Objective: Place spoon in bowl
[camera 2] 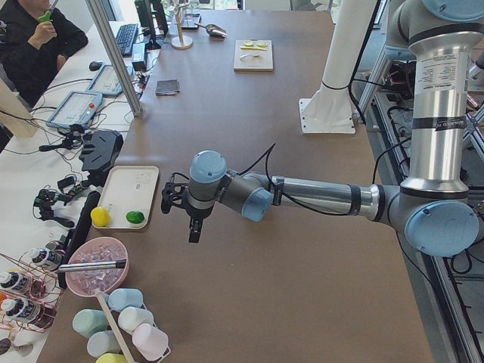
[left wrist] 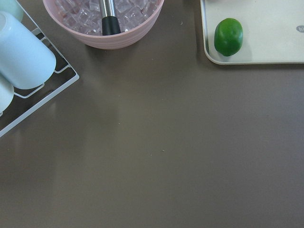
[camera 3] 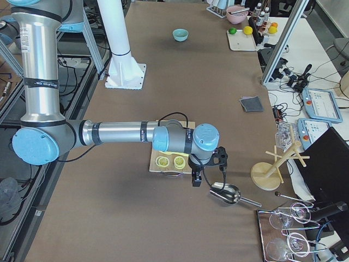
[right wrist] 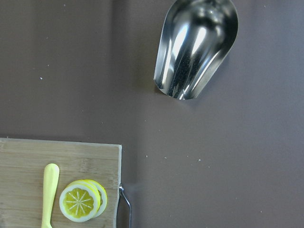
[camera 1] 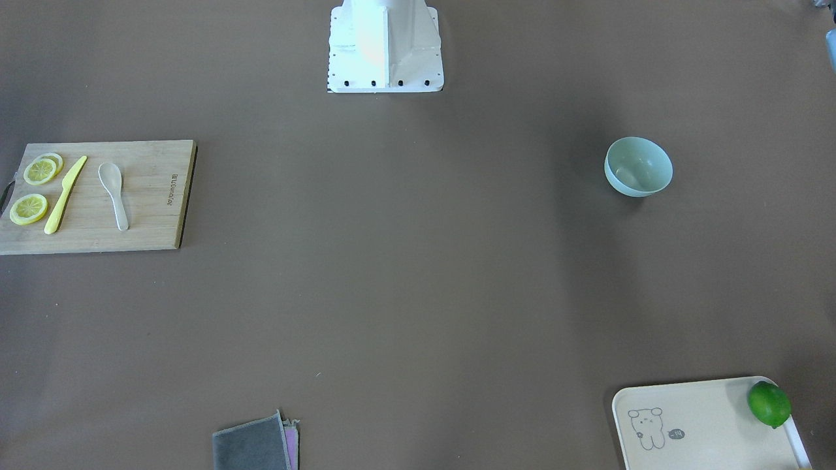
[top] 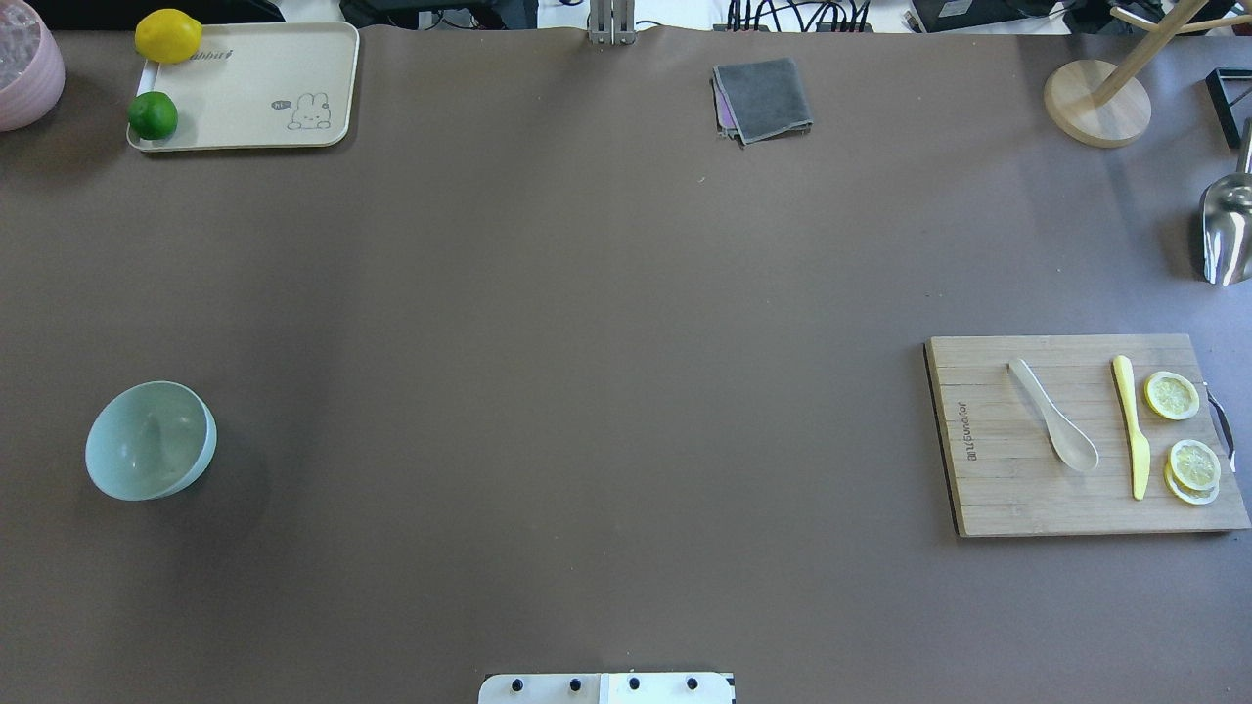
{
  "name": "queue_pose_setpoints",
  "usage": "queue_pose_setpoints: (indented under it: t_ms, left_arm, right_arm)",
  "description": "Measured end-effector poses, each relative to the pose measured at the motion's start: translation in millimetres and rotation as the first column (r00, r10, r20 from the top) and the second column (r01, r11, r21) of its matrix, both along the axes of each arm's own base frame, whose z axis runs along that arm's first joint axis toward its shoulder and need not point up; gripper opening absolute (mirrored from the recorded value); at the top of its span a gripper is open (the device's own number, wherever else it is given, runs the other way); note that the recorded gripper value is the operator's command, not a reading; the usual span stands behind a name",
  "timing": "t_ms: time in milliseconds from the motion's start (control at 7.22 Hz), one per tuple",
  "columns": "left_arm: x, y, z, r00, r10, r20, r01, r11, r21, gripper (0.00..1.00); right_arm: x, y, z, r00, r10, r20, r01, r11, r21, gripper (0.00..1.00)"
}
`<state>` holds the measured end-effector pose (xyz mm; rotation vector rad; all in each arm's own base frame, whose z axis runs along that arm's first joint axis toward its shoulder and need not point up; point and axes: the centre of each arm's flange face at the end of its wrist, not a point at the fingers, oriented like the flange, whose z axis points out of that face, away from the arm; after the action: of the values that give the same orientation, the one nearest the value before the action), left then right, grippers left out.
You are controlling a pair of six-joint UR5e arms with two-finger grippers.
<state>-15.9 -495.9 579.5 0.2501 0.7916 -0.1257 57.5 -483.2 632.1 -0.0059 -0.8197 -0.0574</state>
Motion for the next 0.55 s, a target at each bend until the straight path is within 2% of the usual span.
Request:
queue_pose_setpoints:
  t_ms: [554]
  left_arm:
    - [-0.5,3.4,-0.8,1.0,0.0,0.0,0.0,1.0,-0.001,0.98]
  right_arm:
    - [2.0,2.0,2.0,1.0,0.003,0.0,-0.003,1.0,-0.003,1.0]
